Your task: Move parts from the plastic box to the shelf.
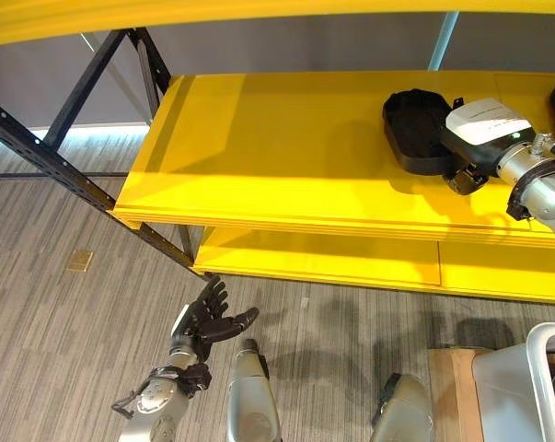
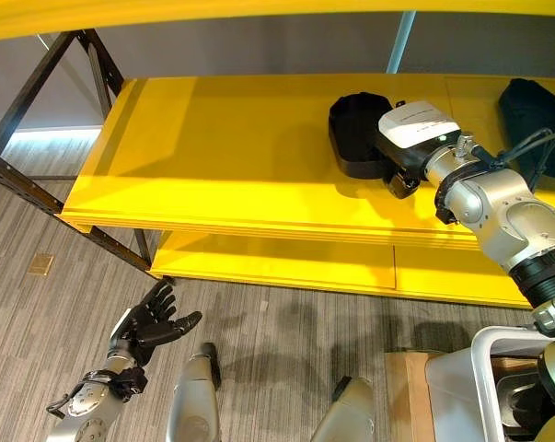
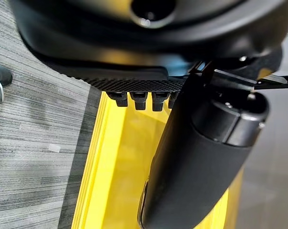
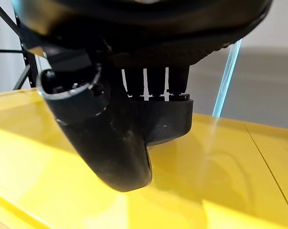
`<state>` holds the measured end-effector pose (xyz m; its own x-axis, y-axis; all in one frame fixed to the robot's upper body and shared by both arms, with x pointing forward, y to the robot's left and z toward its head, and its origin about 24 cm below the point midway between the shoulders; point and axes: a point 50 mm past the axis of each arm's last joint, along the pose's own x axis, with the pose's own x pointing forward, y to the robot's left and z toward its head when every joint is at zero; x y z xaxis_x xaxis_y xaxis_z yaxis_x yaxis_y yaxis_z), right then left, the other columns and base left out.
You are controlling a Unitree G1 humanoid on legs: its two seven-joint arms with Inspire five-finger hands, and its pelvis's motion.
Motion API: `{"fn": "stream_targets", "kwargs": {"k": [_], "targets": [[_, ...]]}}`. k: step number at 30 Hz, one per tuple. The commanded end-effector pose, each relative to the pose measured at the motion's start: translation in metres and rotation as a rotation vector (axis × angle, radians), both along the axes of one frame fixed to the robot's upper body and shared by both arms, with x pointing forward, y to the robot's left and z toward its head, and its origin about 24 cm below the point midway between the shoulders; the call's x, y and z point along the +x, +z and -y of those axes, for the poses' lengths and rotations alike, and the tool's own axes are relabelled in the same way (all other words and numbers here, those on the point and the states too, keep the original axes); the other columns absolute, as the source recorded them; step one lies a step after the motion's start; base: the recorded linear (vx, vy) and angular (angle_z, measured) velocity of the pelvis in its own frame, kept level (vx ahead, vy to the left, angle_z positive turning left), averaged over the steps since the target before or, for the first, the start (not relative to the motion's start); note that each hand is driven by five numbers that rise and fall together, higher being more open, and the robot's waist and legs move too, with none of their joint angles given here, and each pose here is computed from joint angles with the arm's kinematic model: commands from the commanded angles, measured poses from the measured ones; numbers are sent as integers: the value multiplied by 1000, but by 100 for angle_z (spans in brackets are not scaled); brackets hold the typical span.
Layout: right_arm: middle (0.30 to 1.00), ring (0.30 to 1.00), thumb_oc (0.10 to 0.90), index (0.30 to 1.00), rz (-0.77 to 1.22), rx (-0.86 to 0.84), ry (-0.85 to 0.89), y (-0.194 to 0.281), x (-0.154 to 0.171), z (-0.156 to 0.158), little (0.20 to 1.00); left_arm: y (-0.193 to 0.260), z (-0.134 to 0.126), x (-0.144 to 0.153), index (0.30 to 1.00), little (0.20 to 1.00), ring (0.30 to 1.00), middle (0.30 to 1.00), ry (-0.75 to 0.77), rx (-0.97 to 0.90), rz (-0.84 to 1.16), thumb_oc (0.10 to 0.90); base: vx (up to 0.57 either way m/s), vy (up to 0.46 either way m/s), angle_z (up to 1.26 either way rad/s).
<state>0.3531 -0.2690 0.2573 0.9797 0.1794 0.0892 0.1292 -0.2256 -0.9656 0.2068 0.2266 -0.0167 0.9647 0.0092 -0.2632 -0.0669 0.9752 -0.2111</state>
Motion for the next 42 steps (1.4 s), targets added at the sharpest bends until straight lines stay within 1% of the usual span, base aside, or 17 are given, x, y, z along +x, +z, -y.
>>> {"fn": "stream_targets", "kwargs": {"k": [1,8,14,17,26,27,28,29,32,42], "targets": [[300,300,400,300,372,40,48,92,-6,-17,300,45,-9,18,1000,1000,1000,1000,4,26,240,900,0,0,0],[300,300,400,300,372,24,-19,92,0,-6,300,49,-8,21,1000,1000,1000,1000,3,13,261,900,0,0,0],[300,300,400,300,383,-11,-49,98,-1,-1,300,50,-10,20,1000,1000,1000,1000,12,14,264,900,-3,-1,2],[300,300,400,300,404,-15,-91,105,-2,7,300,49,-13,19,1000,1000,1000,1000,28,12,264,900,-13,-4,3],[300,300,400,300,365,-16,-118,92,2,13,300,50,-13,21,1000,1000,1000,1000,40,6,272,900,3,0,0],[311,311,408,311,362,-7,-124,89,2,14,311,50,-13,21,1000,1000,1000,1000,44,4,274,900,0,0,0],[827,827,776,827,346,-7,-130,86,3,15,827,50,-13,21,1000,1000,1000,1000,45,5,272,900,0,0,0],[1000,1000,900,1000,309,4,-136,81,5,16,1000,50,-13,21,1000,1000,1000,1000,49,3,272,900,0,0,0],[1000,1000,900,1000,217,54,-140,70,11,14,1000,47,-14,22,1000,1000,1000,1000,59,-1,261,900,4,-5,1],[1000,1000,900,1000,214,75,-101,72,10,7,1000,47,-16,22,1000,1000,1000,1000,74,-9,262,900,0,0,0]]}}
